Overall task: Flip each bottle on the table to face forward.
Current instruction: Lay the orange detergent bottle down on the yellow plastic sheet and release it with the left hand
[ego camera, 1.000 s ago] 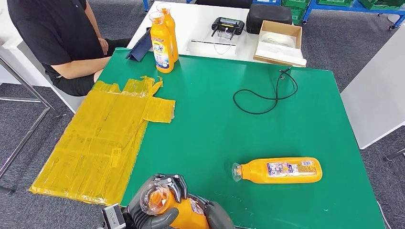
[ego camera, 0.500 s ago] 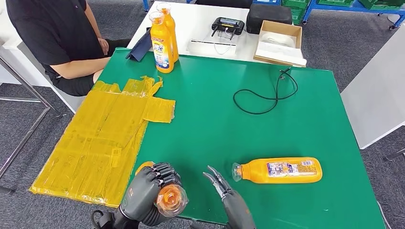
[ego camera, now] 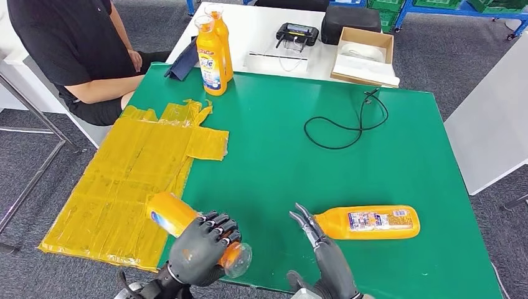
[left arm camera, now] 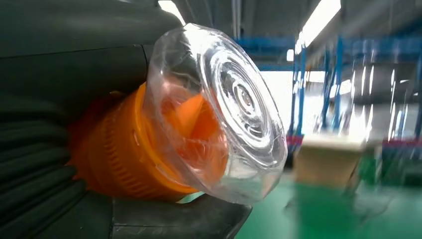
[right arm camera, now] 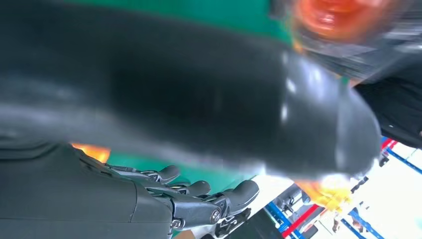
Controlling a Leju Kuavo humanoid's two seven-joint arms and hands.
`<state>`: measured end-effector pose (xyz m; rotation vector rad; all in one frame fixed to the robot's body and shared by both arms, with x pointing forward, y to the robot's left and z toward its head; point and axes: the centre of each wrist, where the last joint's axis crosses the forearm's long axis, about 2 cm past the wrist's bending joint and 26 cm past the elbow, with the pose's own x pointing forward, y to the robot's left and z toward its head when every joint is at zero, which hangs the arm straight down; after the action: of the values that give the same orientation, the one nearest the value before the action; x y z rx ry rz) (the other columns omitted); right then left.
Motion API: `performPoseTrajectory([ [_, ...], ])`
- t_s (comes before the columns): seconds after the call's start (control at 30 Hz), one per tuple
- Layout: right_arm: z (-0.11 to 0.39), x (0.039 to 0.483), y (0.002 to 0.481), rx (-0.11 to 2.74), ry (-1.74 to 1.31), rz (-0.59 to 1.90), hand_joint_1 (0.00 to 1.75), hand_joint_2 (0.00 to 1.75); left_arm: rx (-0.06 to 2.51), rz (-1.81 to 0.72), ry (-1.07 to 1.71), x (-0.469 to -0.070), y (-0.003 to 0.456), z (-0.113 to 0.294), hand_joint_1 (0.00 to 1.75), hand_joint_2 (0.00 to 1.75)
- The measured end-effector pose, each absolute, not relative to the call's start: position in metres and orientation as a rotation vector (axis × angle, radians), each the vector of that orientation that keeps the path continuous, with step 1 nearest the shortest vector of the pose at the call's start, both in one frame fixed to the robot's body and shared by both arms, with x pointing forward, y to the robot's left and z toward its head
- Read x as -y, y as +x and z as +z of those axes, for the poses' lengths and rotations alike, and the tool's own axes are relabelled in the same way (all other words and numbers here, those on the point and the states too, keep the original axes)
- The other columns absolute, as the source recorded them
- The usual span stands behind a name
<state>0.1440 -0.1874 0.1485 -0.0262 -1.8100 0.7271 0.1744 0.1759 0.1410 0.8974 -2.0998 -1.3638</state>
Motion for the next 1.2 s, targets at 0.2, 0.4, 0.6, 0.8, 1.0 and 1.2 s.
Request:
performPoseTrajectory([
  [0.2,0.146,0.205,0.154,1.809,-0.037,0.742,0.00,0.00,1.896,-1.547,0.897,-0.179,0.194,0.101,1.75,1.75],
  [0.4,0.144,0.218,0.162,1.813,-0.047,0.771,0.00,0.00,1.664,-1.647,0.923,-0.200,0.235,0.072,1.75,1.75],
  [0.6,0.142,0.222,0.165,1.805,-0.060,0.779,0.00,0.00,1.558,-1.646,0.940,-0.220,0.260,0.065,1.75,1.75],
  [0.8,0.138,0.224,0.167,1.789,-0.071,0.807,0.00,0.00,1.461,-1.608,0.978,-0.240,0.287,0.070,1.75,1.75],
  [1.0,0.135,0.227,0.170,1.769,-0.122,0.840,0.00,1.75,1.437,-1.592,0.991,-0.250,0.296,0.069,0.00,0.00],
  [1.2,0.136,0.232,0.178,1.711,-0.415,0.951,0.00,1.75,1.511,-1.533,0.926,-0.239,0.287,0.071,0.00,0.00],
])
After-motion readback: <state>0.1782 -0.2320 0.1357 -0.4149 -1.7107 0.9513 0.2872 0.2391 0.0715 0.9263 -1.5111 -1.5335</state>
